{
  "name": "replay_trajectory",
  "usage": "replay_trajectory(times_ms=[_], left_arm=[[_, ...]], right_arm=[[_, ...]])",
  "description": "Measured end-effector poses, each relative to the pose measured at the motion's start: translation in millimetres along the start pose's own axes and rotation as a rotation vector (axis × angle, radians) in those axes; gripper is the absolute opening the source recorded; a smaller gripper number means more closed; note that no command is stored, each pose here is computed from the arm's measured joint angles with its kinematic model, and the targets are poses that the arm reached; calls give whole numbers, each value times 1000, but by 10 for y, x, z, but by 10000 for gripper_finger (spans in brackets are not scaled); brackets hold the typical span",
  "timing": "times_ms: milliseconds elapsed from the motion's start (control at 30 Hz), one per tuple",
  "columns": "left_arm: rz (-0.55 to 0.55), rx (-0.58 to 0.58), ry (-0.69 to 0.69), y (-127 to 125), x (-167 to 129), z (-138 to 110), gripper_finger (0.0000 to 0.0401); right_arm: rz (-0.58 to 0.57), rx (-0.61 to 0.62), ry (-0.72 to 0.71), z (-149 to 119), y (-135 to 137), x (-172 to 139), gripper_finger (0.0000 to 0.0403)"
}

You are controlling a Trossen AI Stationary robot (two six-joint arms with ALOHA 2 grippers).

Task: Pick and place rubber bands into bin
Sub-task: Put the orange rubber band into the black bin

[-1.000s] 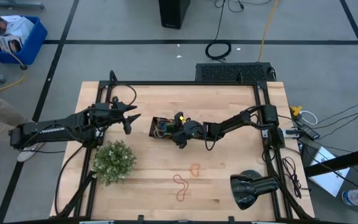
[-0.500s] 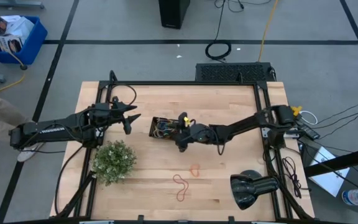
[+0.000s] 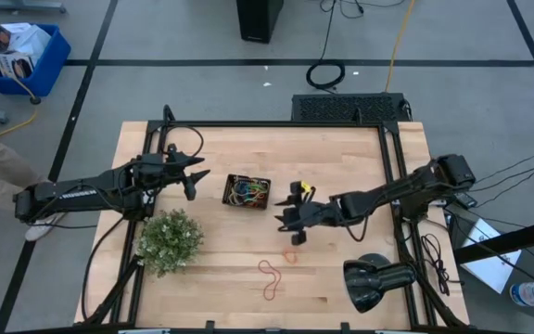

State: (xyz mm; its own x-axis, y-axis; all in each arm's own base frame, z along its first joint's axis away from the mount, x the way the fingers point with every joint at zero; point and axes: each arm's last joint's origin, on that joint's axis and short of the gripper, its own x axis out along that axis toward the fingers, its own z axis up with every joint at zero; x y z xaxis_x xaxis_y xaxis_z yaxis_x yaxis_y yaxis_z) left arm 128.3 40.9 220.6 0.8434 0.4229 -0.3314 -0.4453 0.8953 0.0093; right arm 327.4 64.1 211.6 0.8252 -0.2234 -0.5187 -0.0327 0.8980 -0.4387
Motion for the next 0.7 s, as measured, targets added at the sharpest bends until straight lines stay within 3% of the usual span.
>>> replay_trajectory(times_ms=[267,500,700], left_arm=[[0,-1,-1,0,0,1,216],[0,-6,-5,0,1,5,216],[0,-6,-5,0,1,5,216]], right_arm=[[128,57,74,-65,247,-65,164],[174,167,170,25,202,-106,167],[209,135,176,34,265,-60,174]])
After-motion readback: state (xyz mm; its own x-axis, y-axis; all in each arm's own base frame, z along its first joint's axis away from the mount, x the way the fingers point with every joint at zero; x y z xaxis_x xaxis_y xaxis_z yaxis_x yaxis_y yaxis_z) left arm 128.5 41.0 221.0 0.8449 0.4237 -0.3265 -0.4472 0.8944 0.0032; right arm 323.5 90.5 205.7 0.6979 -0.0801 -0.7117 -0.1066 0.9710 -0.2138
